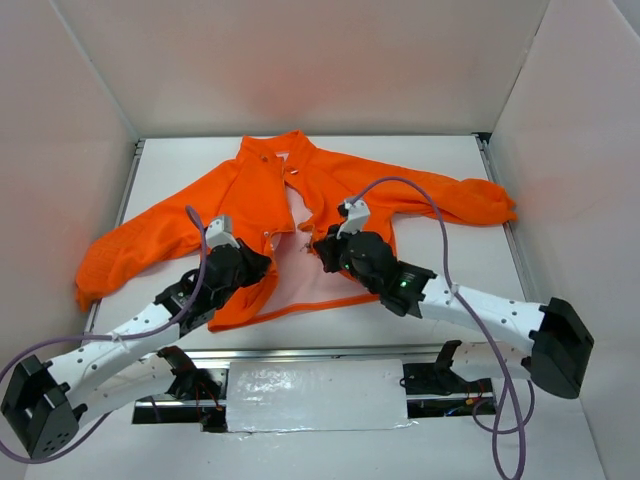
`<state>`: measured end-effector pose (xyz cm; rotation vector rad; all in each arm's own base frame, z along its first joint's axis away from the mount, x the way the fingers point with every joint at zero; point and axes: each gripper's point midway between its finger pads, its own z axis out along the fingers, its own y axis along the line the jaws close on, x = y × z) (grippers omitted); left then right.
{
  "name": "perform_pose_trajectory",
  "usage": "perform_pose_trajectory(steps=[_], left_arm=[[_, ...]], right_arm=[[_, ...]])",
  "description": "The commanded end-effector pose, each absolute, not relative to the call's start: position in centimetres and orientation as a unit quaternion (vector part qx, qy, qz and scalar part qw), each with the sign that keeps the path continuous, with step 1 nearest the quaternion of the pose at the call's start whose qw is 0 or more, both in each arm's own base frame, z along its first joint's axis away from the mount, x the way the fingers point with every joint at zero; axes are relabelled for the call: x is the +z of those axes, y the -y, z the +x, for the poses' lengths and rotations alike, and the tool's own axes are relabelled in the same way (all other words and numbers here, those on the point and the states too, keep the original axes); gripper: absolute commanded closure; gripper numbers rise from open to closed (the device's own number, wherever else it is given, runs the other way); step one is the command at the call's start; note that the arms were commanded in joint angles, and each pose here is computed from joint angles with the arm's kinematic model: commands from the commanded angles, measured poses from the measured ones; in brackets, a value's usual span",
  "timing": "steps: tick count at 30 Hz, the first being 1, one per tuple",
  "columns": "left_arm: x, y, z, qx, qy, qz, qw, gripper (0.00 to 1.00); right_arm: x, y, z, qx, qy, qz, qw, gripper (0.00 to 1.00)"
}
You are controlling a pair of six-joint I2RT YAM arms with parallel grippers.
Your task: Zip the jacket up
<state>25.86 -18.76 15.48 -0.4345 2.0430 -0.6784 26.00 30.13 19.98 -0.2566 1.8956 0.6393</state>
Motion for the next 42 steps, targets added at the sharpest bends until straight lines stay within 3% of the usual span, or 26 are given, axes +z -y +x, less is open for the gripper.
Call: perform_pose_trajectory(steps=[1, 3, 6, 9, 14, 23, 27, 31, 36, 42], left_arm=[[16.3, 17.5, 25.9, -0.262, -0.818, -0.189, 0.476, 1.0], [15.3, 17.4, 25.8, -0.259, -0.821, -0.189, 0.473, 1.0], [14.9, 17.6, 25.7, -0.255, -0.828, -0.183, 0.465, 1.0], [15.2, 17.6, 25.5, -0.254, -0.831, -0.174, 0.464, 1.0], [15.5, 16.9, 24.9, -0.256, -0.825, -0.17, 0.474, 1.0], [15.5, 16.7, 24.7, -0.249, -0.828, -0.159, 0.477, 1.0], [15.4, 16.3, 24.7, -0.24, -0.83, -0.16, 0.477, 1.0], [15.3, 16.1, 24.5, -0.24, -0.83, -0.169, 0.474, 1.0], [15.1, 15.8, 24.3, -0.238, -0.833, -0.195, 0.46, 1.0], [16.0, 15.4, 24.0, -0.231, -0.835, -0.218, 0.449, 1.0]], right_arm=[[19.6, -32.4, 25.7, 0.312, -0.78, -0.15, 0.521, 1.0], [13.8, -33.3, 25.2, 0.287, -0.832, -0.158, 0.448, 1.0], [10.6, -32.4, 26.1, 0.242, -0.857, -0.12, 0.438, 1.0], [11.9, -31.2, 28.0, 0.206, -0.847, -0.089, 0.483, 1.0], [16.7, -30.5, 28.8, 0.256, -0.772, -0.064, 0.578, 1.0], [18.8, -30.5, 27.7, 0.301, -0.713, -0.105, 0.625, 1.0], [21.1, -32.9, 24.5, 0.384, -0.69, -0.216, 0.574, 1.0], [14.8, -33.3, 25.9, 0.292, -0.832, -0.182, 0.434, 1.0], [9.4, -34.4, 26.0, 0.262, -0.897, -0.138, 0.329, 1.0], [17.0, -36.4, 31.3, 0.281, -0.869, -0.126, 0.388, 1.0]])
